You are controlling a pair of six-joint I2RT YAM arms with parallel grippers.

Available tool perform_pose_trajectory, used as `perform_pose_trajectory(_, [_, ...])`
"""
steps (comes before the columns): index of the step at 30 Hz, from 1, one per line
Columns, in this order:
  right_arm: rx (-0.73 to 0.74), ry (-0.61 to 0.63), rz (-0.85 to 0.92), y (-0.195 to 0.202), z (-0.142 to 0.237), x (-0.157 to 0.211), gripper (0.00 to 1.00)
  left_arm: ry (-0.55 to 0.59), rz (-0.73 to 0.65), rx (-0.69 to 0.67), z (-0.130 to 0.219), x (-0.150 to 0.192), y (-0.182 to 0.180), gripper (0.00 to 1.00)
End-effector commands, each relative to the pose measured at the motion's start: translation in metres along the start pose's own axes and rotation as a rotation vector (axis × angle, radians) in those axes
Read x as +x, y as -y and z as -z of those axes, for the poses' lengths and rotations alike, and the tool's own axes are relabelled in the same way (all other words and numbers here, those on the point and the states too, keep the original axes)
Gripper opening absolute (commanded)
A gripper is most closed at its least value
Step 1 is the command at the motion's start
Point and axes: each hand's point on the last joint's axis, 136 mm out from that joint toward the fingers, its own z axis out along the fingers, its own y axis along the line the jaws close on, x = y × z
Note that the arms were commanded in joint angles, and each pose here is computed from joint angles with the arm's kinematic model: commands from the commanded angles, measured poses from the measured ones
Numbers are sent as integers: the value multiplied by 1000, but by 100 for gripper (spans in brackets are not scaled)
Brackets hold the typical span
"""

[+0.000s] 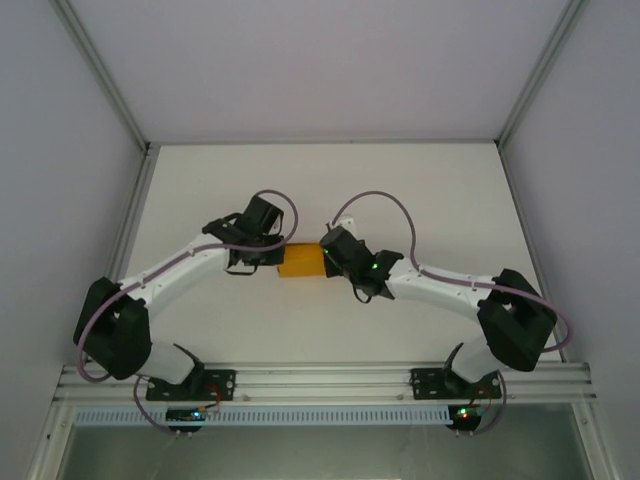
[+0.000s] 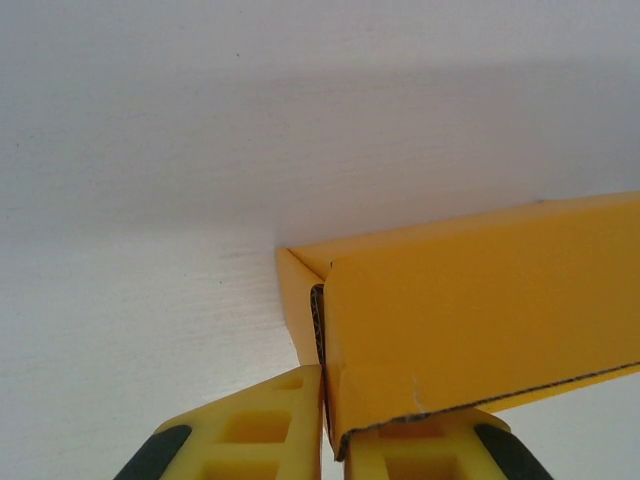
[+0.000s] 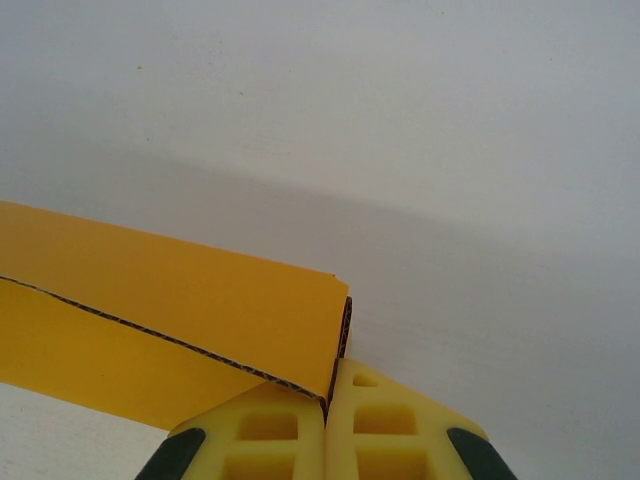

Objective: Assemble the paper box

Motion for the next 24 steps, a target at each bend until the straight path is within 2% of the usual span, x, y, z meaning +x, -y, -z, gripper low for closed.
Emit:
perform_pose_trajectory(1, [49,-216,103,23,-8,61,0,-114,11,-115,-23,41,-27,10])
perform_pose_trajectory(3, [10,-194,106,16,-6,50,1,-104,10,-104,-23,41,-25,10])
perform_pose_trajectory(4, [-11,-178,108,13,-4,43,5,-99,10,-104,-23,41,-25,11])
perform_pose_trajectory(7, [-88,-109,102,4,7,15,27,-90,1,-96,-23,40,-24,10])
perform_pose_trajectory(9, [-137,-58,84,1,16,-6,36,-89,-9,-94,-23,40,-23,10])
perform_pose_trajectory(10, [-160,-36,70,0,20,-16,43,-84,-16,-88,-23,39,-22,10])
perform_pose_trajectory(13, [-233,17,35,-1,29,-39,50,-81,-31,-85,-25,38,-20,11])
perform_pose_trajectory(16, [-288,60,4,1,37,-60,61,-85,-40,-91,-27,37,-20,10])
perform_pose_trajectory(20, [-296,111,-43,11,40,-82,62,-85,-47,-95,-27,37,-20,11])
perform_pose_trajectory(22, [-262,102,-60,22,40,-88,54,-86,-51,-98,-27,38,-21,10])
perform_pose_trajectory(24, [-295,65,-43,20,41,-82,52,-86,-52,-96,-27,38,-20,10])
